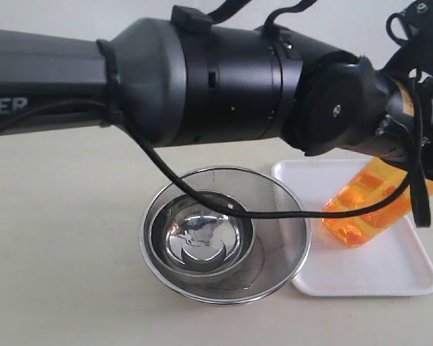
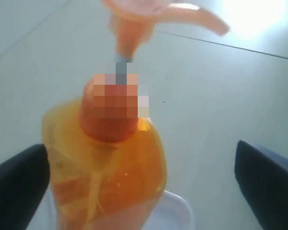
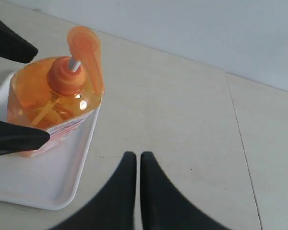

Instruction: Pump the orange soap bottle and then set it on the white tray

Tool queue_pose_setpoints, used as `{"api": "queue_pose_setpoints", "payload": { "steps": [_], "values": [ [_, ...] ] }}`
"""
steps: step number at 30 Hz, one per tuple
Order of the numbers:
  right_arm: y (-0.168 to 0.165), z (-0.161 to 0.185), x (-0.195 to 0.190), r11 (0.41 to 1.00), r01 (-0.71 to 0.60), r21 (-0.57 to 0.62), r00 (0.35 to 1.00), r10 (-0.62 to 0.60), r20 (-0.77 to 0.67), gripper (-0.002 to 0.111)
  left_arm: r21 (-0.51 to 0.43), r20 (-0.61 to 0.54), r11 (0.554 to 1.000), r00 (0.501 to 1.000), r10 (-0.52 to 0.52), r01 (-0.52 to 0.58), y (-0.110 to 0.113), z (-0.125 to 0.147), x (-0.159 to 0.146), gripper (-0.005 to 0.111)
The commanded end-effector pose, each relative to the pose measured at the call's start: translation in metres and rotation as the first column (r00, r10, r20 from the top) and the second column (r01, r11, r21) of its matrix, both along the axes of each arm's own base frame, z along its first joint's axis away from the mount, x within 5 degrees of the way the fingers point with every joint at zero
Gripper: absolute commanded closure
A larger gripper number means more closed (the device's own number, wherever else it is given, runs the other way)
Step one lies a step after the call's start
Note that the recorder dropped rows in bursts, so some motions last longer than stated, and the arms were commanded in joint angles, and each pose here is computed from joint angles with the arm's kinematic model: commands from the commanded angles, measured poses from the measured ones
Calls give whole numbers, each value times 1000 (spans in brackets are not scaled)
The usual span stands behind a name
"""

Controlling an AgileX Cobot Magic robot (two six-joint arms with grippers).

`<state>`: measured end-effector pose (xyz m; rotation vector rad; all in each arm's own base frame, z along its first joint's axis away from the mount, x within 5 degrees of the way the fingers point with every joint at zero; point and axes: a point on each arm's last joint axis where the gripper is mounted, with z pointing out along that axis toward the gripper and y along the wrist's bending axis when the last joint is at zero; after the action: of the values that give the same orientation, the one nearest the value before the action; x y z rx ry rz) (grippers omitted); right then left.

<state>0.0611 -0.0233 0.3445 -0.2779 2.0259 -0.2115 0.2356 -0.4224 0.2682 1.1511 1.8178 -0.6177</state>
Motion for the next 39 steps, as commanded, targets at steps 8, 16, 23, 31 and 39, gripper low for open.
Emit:
{"api": "queue_pose_setpoints", "payload": {
  "steps": [8,16,23,31,39],
  "values": [
    [-1,-1,-1,1000,2,17,1000,-3,6,108,65,-39,993,994,101,-99,30,-1,38,10],
    [1,-1,-1,997,14,81,1000,-15,7,108,236,10,969,997,72,-72,51,20,29,10],
    [9,2,0,986,-45,160,999,40,33,108,284,73,955,995,67,-85,78,41,18,10],
    [14,2,2,973,-65,220,997,52,62,108,358,-26,926,990,139,-121,114,22,15,10],
    [28,-17,10,961,-144,235,987,122,107,108,450,-127,889,978,163,-89,120,14,6,10]
  ]
}}
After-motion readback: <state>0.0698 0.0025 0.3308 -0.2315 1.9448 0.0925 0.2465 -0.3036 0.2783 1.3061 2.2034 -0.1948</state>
